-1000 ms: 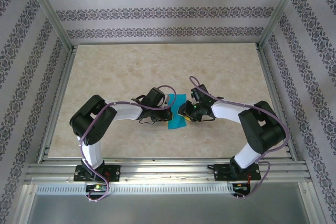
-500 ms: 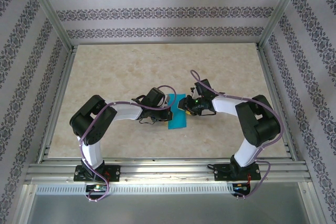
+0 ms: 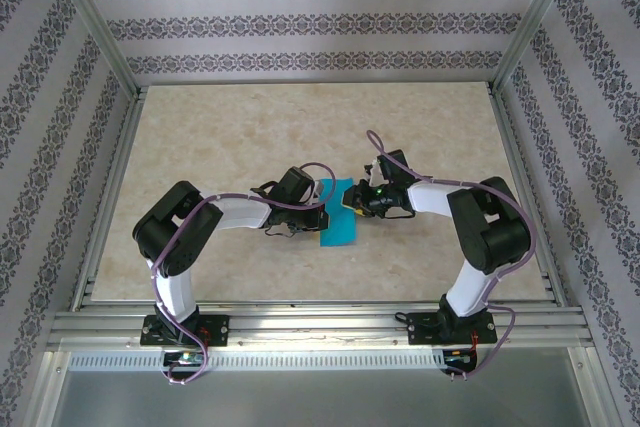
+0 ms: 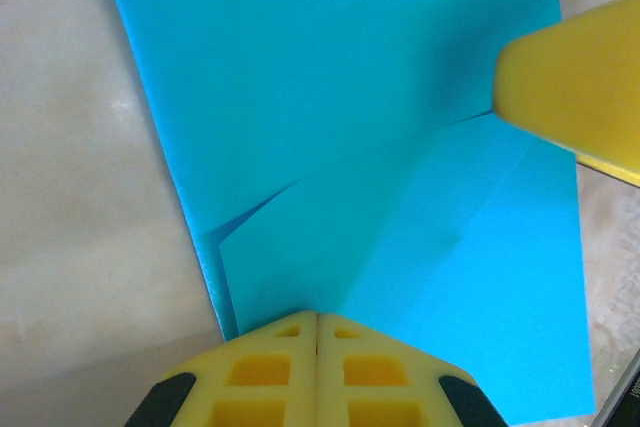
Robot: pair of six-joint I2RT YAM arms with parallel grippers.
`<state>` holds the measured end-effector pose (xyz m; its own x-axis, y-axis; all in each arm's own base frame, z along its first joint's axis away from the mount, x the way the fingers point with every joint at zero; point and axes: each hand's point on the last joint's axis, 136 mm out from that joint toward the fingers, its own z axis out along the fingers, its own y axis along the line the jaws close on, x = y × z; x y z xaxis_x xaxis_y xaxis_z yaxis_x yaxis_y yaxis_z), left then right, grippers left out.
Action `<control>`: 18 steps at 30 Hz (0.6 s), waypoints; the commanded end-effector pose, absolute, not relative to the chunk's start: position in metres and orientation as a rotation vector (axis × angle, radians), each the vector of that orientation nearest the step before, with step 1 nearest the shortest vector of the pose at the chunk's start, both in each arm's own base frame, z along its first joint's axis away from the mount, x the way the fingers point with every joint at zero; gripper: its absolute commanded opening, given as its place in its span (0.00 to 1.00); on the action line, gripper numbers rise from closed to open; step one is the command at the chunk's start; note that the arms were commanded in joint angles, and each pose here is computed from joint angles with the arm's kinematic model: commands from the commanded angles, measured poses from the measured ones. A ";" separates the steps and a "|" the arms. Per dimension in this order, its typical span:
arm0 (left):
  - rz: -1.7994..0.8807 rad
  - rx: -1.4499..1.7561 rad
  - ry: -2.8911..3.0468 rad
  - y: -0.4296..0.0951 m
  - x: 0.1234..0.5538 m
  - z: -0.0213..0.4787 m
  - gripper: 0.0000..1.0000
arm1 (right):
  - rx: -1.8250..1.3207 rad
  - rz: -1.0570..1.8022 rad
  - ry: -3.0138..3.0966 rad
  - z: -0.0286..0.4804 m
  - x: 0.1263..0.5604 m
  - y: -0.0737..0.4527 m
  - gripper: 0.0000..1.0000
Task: Fold a paper plane with a square sheet of paper (pick it up from the middle)
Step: Turn over the paper at the center of the table.
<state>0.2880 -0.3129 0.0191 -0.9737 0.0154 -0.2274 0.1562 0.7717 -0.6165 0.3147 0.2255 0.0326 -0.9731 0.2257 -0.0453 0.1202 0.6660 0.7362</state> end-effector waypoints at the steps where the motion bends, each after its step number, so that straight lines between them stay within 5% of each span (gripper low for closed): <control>1: -0.913 0.079 2.858 -0.296 0.272 0.000 0.04 | 0.241 1.235 2.742 0.031 0.313 0.228 0.24; 8: -1.012 0.050 2.793 -0.307 0.278 0.017 0.07 | 0.223 1.217 2.732 0.030 0.311 0.222 0.11; 13: -1.017 0.076 2.661 -0.306 0.290 0.056 0.21 | 0.149 1.210 2.659 0.056 0.318 0.223 0.00; 18: -0.911 0.094 2.515 -0.285 0.297 0.093 0.31 | 0.040 1.035 2.629 0.089 0.321 0.210 0.00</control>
<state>0.2897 -0.3003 0.0739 -0.9363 -0.0635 -0.3454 0.1839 0.7493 -0.6362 0.3131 0.2215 0.0652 -0.9698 0.1700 -0.1746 -0.0133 0.6787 0.7343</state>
